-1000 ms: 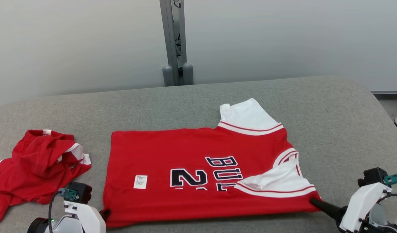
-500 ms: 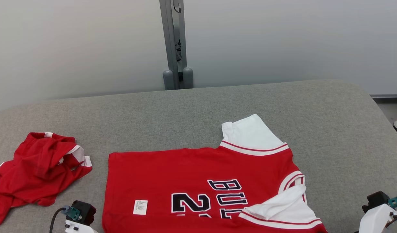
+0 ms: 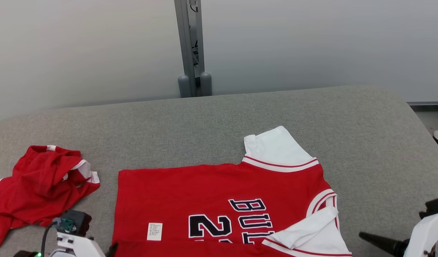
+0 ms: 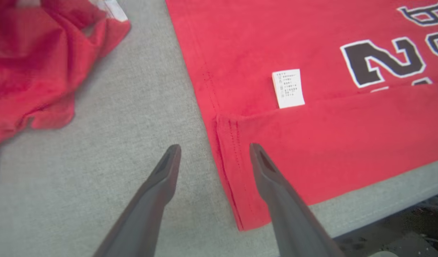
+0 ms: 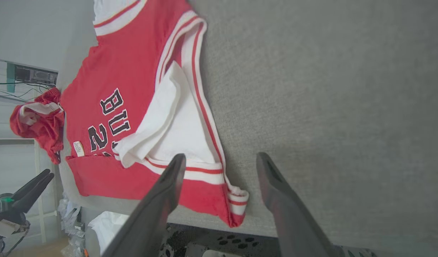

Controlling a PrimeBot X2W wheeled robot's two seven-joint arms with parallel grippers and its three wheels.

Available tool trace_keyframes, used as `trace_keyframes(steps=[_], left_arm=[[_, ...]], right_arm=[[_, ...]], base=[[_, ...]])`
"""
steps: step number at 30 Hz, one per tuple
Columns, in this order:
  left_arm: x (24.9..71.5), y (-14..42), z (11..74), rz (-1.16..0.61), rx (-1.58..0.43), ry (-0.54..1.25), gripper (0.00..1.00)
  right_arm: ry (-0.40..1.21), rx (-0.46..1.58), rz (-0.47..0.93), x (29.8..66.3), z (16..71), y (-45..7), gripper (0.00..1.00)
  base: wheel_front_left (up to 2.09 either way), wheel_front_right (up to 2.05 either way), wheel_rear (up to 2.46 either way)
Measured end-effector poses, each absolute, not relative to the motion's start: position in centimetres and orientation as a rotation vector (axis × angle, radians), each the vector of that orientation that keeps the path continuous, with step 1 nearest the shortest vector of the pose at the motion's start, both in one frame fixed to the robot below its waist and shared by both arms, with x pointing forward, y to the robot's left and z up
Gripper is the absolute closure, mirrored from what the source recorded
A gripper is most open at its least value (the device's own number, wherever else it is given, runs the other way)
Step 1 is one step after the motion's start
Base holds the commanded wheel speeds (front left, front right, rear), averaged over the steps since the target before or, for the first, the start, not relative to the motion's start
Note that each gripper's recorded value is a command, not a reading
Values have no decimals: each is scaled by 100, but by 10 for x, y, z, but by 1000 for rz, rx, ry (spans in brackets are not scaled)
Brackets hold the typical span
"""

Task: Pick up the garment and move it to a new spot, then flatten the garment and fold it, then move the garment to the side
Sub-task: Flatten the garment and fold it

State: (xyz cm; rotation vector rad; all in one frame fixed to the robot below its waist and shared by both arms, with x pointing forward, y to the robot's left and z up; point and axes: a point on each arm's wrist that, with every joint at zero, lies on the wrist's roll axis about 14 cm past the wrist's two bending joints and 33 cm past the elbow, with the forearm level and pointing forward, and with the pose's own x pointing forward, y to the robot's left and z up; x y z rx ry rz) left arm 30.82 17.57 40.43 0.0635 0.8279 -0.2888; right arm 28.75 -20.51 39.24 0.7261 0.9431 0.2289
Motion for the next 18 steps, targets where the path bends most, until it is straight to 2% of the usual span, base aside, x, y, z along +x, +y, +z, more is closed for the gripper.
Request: trace_keyframes(steps=[9,14,18], left_arm=[[369,163,449,-229,26,475,0],[389,141,459,-238,-44,310,0],[402,131,464,-228,-73,201,0]], right_arm=[[492,524,167,359,451,-234,0],[250,399,155,379,471,-231,0],[172,338,165,386,476,-222,0]], base=[[0,0,0],[0,0,0],[0,0,0]])
